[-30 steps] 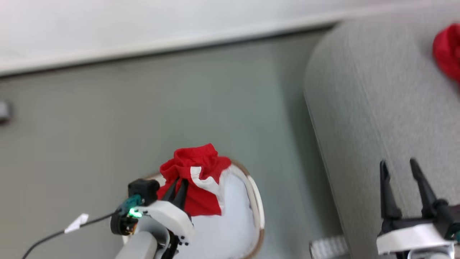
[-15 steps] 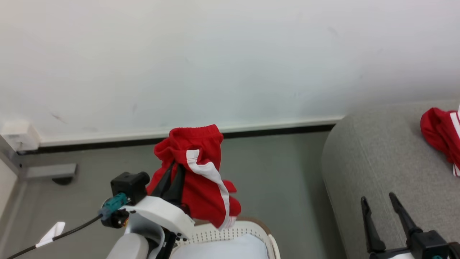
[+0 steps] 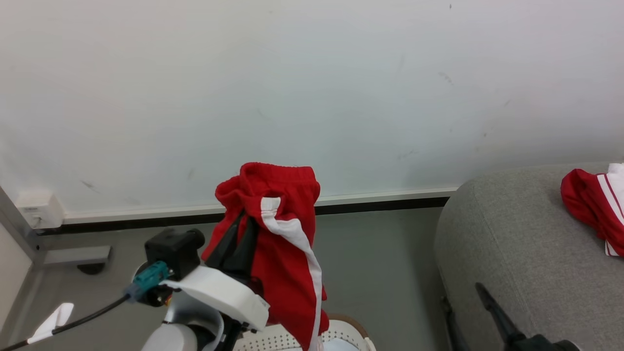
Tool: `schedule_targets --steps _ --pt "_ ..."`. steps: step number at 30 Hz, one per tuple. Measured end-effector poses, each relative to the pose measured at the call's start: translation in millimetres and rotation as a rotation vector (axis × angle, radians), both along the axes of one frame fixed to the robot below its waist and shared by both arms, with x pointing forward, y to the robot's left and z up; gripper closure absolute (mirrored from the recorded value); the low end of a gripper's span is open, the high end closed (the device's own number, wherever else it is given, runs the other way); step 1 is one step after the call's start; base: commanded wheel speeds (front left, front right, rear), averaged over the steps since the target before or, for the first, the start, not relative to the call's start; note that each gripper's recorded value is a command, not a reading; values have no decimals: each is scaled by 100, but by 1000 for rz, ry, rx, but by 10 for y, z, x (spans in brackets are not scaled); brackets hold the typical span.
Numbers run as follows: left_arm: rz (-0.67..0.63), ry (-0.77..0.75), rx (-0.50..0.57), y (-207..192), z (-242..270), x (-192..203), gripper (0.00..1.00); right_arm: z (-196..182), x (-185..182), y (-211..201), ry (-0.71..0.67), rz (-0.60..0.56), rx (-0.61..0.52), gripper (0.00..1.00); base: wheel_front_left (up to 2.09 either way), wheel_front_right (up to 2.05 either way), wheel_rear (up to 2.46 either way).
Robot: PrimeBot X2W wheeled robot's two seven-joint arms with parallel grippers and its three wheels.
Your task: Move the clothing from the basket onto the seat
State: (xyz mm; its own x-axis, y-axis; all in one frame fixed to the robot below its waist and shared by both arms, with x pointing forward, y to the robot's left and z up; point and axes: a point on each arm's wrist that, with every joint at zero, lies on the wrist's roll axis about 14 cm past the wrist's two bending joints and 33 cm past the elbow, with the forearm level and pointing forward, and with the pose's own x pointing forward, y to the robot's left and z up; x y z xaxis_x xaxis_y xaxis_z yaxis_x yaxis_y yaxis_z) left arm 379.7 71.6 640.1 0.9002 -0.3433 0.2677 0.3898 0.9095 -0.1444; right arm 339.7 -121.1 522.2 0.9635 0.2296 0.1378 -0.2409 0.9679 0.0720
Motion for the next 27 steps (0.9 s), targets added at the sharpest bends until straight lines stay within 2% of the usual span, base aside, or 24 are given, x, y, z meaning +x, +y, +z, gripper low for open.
schedule_targets --steps 6,15,16,22,27 --pt "-23 4 0 -77 4 -25 100 19 -160 637 10 239 20 0 0 0 0" --pt "-68 5 1 -234 17 -28 100 194 -167 1269 15 551 -33 0 0 0 0" --pt "-84 0 7 -278 27 -42 100 198 -147 1368 14 597 -67 0 0 0 0" --pt "-129 0 16 -409 38 -91 100 223 12 1596 10 668 -122 0 0 0 0" --pt "-157 16 22 -497 -6 -101 100 244 40 1909 34 734 -108 0 0 0 0"
